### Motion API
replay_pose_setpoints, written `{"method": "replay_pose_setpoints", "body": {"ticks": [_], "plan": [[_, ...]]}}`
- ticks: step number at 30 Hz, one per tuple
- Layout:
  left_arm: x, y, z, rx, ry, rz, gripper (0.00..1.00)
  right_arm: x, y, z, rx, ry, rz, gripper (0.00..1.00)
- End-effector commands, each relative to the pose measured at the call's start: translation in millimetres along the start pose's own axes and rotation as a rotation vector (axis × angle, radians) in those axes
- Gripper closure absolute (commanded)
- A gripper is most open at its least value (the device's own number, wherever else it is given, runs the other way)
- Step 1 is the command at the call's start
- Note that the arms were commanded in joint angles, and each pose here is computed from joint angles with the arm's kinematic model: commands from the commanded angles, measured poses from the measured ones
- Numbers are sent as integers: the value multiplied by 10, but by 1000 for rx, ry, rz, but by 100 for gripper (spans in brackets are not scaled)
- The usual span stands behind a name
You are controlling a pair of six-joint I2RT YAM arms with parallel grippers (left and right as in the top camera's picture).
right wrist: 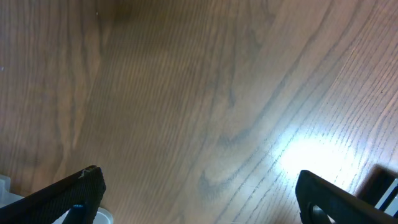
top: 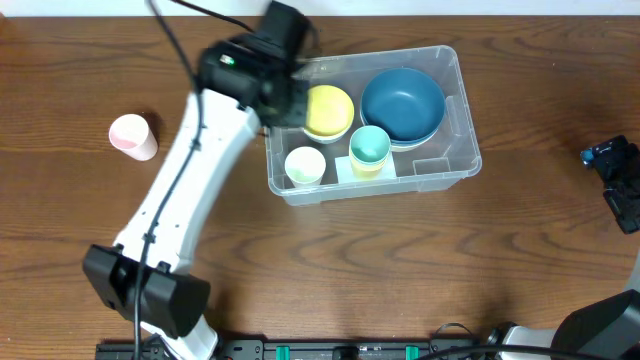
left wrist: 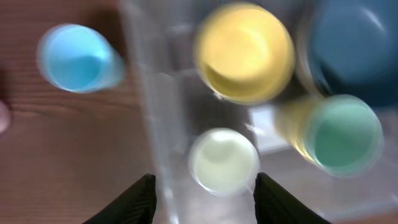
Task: Pack container
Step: 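Release the cream cup and move the left gripper to the light blue cup, then grip the light blue cup with the left gripper and lift it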
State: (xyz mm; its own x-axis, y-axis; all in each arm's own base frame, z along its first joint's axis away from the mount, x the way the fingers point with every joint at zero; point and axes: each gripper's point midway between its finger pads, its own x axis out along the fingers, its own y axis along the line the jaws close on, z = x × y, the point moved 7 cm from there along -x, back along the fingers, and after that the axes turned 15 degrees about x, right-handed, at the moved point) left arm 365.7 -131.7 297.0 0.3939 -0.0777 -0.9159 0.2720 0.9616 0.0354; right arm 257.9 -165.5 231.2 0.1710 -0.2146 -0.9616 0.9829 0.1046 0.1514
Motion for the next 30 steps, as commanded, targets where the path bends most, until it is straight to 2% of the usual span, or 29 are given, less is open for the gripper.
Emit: {"method": "replay_pose_setpoints", "body": {"ticks": [1, 7, 12, 19, 30], "plan": [[24, 453, 75, -90, -31, 86, 49, -7, -13, 13, 15, -5, -1, 1], [113, 945, 172, -199, -84, 135, 49, -7, -13, 13, 15, -5, -2, 1], [496, 1178, 147, -235, -5, 153, 48, -7, -13, 14, 15, -5, -1, 1], [1042, 1579, 35, -396, 83, 135, 48, -7, -13, 13, 15, -5, -1, 1], [1680, 1681, -135, -422, 208, 110, 49, -7, -13, 14, 15, -5, -1, 1]]}}
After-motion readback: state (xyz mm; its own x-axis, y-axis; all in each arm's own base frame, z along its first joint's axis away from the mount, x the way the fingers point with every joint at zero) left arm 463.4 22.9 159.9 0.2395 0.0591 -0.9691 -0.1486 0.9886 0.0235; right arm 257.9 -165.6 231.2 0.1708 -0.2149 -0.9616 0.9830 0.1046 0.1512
